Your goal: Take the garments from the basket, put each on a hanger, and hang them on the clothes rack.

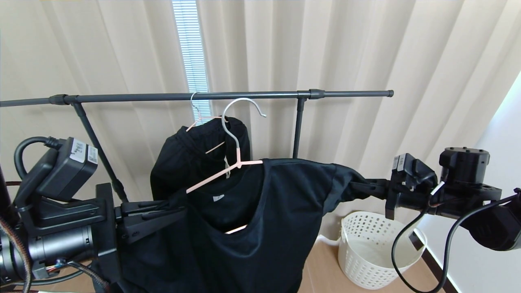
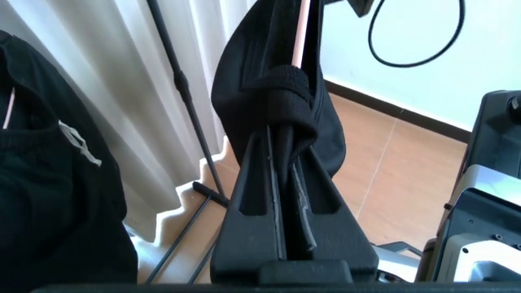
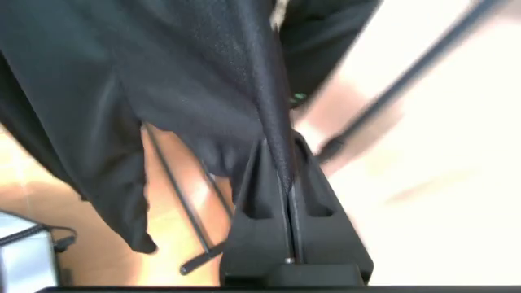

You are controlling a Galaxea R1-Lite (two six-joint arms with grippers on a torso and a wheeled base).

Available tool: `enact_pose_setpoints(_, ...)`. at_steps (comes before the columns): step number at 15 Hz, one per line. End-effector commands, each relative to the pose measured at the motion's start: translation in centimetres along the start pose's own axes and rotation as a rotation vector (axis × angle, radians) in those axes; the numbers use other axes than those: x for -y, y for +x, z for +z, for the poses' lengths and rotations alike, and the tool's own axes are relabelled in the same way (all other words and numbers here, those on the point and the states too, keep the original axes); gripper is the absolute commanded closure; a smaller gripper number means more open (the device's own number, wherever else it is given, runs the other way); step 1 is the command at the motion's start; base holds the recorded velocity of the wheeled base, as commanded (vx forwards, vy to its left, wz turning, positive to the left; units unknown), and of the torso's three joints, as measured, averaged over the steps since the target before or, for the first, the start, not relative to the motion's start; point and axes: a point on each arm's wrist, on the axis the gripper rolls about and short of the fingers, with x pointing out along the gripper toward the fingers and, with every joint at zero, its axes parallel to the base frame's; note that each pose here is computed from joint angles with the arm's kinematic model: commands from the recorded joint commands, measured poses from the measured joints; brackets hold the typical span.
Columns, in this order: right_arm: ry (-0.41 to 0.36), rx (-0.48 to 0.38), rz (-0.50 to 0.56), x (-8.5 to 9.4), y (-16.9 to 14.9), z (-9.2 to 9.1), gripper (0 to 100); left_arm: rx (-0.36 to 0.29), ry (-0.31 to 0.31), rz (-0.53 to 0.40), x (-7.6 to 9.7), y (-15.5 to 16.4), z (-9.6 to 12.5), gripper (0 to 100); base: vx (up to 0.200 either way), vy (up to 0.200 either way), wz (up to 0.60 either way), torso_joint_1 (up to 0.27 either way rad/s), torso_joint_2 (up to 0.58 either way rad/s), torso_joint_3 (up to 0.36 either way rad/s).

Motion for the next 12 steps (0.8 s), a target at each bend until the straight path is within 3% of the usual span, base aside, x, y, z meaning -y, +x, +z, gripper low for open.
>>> enact_pose_setpoints(1, 0.023, -0.012, -0.045, 1.5, -0.5, -0.9, 100, 0.016, -0.005, 0.005, 0.4, -0.7, 0.0, 100, 0.000, 0.000, 0.00, 0.000, 0.00, 0.000)
enact_pose_setpoints(6, 0.086, -0.044, -0.086, 3.6, -1.2, -1.7, 100, 0.022, -0.015, 0.043, 0.4, -1.6, -0.3, 100, 0.000, 0.000, 0.00, 0.000, 0.00, 0.000)
enact_pose_setpoints(11, 0.119, -0.069, -0.060, 3.1, -1.1, -1.7, 100, 0.014, -0.045, 0.050, 0.3, -1.6, -0.5, 100, 0.000, 0.000, 0.00, 0.000, 0.00, 0.000)
enact_pose_setpoints(12, 0.114, -0.073, -0.056, 3.0, -1.0, -1.8, 0, 0.015, -0.046, 0.052, 0.2, -1.6, -0.4, 100, 0.000, 0.000, 0.00, 0.000, 0.00, 0.000)
